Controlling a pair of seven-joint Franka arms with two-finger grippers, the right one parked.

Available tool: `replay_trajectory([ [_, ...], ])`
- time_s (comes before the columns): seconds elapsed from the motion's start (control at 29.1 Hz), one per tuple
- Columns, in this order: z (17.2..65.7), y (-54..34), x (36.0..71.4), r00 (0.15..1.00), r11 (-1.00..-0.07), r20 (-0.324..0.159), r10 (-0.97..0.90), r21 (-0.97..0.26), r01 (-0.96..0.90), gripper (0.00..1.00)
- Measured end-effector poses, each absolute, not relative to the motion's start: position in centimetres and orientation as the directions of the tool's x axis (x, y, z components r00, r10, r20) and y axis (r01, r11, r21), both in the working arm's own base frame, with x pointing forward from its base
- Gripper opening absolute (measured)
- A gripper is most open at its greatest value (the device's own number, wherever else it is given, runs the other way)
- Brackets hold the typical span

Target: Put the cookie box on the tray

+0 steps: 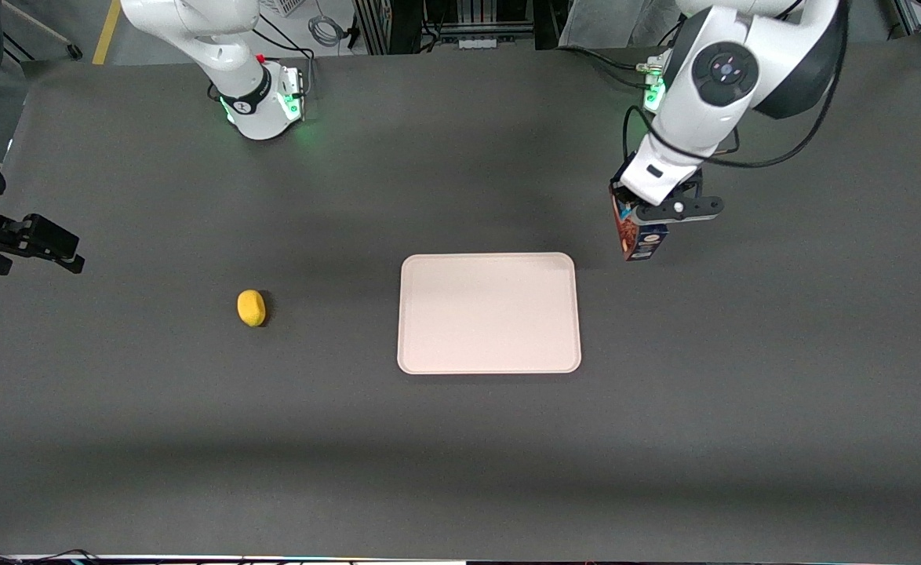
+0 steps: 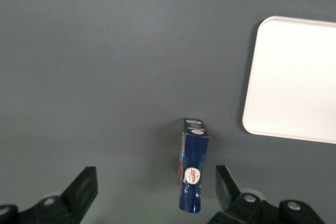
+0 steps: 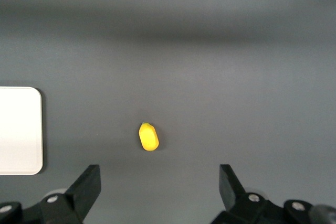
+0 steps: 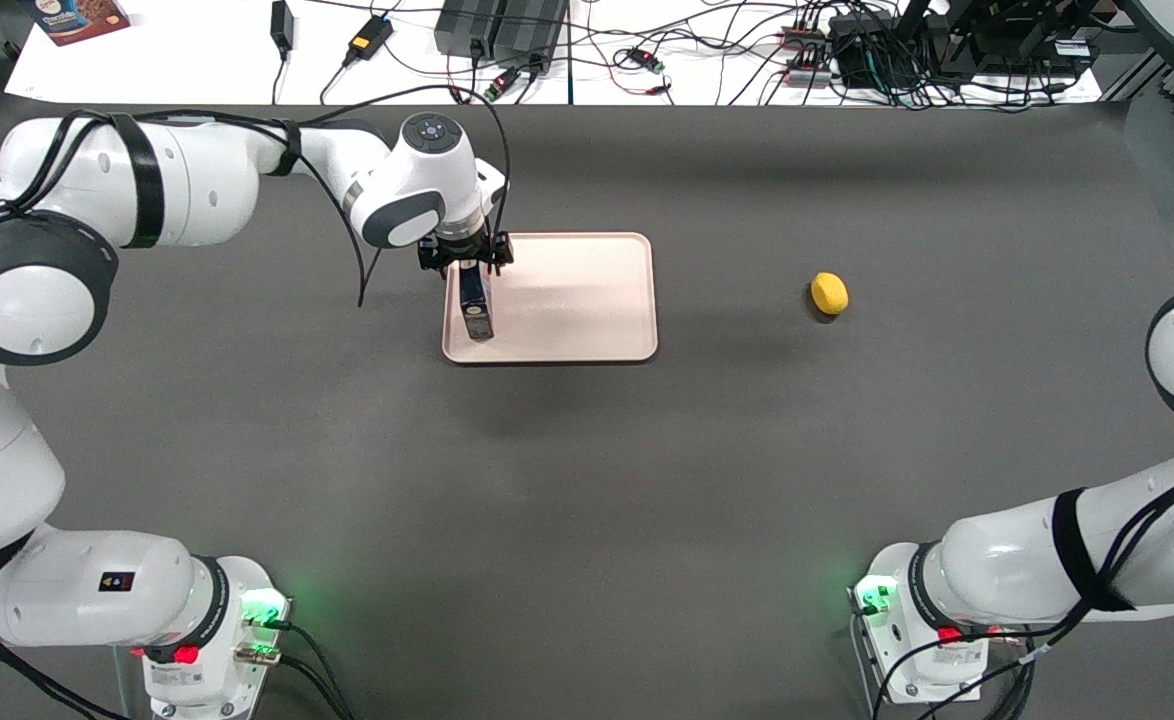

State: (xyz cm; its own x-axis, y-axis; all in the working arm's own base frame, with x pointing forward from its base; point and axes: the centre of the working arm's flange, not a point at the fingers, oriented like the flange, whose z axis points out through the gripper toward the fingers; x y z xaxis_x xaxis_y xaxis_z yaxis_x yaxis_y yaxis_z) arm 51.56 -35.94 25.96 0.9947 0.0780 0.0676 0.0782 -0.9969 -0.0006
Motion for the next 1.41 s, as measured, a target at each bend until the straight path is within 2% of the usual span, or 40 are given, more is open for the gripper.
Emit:
replay_trajectory([
  [0.07, 26.5, -36.0, 51.9, 0.994, -0.997, 0.077, 0.081, 0.003, 0.081, 1.00],
  [0.24, 29.9, -35.4, 52.9, 0.993, -0.997, 0.096, 0.073, -0.032, 0.077, 1.00],
  [0.48, 40.9, -32.9, 53.9, 1.000, -1.000, 0.007, 0.015, 0.007, 0.015, 1.00],
  [0.65, 48.7, -28.2, 53.6, 0.998, -0.998, 0.013, -0.055, -0.022, -0.055, 1.00],
  [0.79, 53.1, -24.0, 52.9, 0.995, -0.994, 0.022, -0.100, -0.055, -0.099, 1.00],
  [1.13, 59.8, -14.0, 51.7, 0.992, -0.989, 0.039, -0.124, -0.084, -0.120, 1.00],
  [1.41, 61.6, -10.2, 50.2, 0.995, -0.993, 0.056, -0.083, -0.090, -0.078, 1.00],
])
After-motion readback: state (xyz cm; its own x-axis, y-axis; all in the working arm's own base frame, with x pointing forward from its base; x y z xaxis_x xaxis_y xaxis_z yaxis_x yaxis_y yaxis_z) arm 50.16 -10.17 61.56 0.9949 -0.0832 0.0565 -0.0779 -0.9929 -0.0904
